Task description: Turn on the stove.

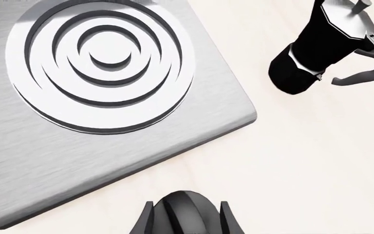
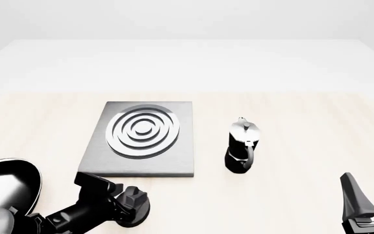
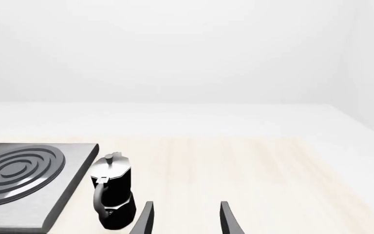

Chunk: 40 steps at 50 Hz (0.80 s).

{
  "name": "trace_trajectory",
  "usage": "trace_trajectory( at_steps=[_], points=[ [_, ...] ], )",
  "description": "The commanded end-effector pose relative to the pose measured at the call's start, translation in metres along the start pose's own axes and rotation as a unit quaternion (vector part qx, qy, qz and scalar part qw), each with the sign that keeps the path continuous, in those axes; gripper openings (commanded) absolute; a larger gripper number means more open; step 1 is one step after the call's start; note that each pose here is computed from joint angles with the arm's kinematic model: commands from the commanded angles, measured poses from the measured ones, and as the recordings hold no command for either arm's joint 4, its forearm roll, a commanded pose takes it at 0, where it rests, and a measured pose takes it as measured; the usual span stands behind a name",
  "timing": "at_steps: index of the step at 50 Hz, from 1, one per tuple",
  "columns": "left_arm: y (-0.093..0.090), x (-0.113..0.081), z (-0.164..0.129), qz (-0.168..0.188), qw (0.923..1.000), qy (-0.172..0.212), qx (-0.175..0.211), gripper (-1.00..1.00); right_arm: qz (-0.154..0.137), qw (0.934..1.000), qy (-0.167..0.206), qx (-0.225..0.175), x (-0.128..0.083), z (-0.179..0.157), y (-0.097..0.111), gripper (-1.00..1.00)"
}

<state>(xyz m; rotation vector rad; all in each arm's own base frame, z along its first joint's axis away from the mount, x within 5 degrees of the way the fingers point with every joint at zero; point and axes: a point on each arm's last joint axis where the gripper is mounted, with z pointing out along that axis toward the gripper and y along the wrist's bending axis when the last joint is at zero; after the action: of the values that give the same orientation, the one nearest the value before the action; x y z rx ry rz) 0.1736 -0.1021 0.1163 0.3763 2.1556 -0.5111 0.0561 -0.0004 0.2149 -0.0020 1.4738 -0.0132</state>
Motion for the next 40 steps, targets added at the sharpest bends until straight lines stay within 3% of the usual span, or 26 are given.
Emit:
trace_trajectory(
  at_steps=[1,30,40],
  points=[
    [0.043,-0.007,-0.019,-0.043,0.99,-0.025,-0.132,1.0,-0.001,1.0,0.001,-0.001,0.0,0.0,0.0,1.0],
    [0.05,-0.013,-0.029,-0.052,0.9864,-0.037,-0.152,1.0,-0.002,1.0,0.0,-0.001,0.0,0.0,0.0,1.0],
    [0.047,-0.015,-0.047,-0.042,0.9857,-0.045,-0.157,1.0,-0.002,1.0,-0.001,-0.002,0.0,0.0,0.0,1.0]
  ],
)
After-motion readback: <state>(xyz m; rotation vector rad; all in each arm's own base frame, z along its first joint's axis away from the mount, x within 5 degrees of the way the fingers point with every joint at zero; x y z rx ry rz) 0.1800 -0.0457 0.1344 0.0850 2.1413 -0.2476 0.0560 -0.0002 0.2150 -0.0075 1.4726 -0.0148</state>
